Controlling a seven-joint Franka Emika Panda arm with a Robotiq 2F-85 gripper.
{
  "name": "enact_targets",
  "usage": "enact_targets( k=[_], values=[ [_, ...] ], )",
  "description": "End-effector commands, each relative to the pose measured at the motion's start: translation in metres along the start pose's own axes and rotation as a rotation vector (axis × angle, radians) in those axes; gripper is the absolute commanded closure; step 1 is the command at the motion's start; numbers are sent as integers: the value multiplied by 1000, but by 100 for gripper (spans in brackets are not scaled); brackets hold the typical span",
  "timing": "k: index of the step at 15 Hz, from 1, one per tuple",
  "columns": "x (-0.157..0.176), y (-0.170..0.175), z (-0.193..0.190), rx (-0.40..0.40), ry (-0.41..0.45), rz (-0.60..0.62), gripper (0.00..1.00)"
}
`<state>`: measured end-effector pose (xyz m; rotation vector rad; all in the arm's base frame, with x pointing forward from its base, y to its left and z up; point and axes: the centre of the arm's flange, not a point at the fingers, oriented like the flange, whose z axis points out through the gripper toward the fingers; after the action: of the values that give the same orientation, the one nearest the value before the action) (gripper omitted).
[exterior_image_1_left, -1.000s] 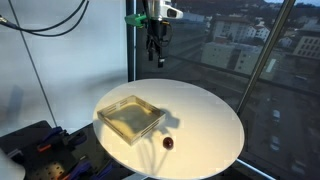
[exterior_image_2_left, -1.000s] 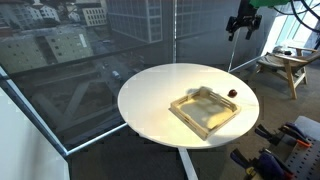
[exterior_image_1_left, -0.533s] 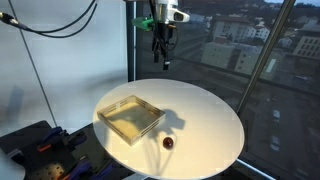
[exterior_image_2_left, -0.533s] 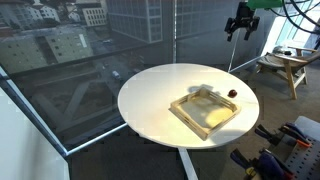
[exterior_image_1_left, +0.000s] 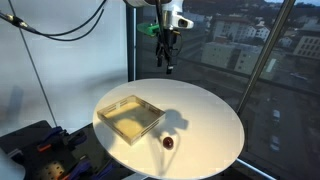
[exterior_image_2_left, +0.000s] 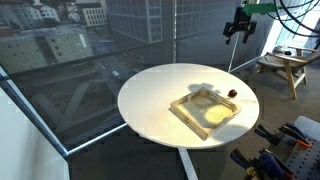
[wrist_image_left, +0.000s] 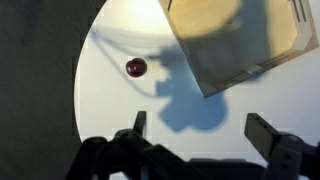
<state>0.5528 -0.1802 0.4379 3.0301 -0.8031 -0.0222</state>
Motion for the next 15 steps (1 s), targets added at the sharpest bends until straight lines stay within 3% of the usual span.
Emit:
enact_targets(
  k=[1, 15],
  values=[
    [16, -2, 6, 11, -2, 19, 0],
    [40, 12, 62, -1, -24, 59, 0]
  ],
)
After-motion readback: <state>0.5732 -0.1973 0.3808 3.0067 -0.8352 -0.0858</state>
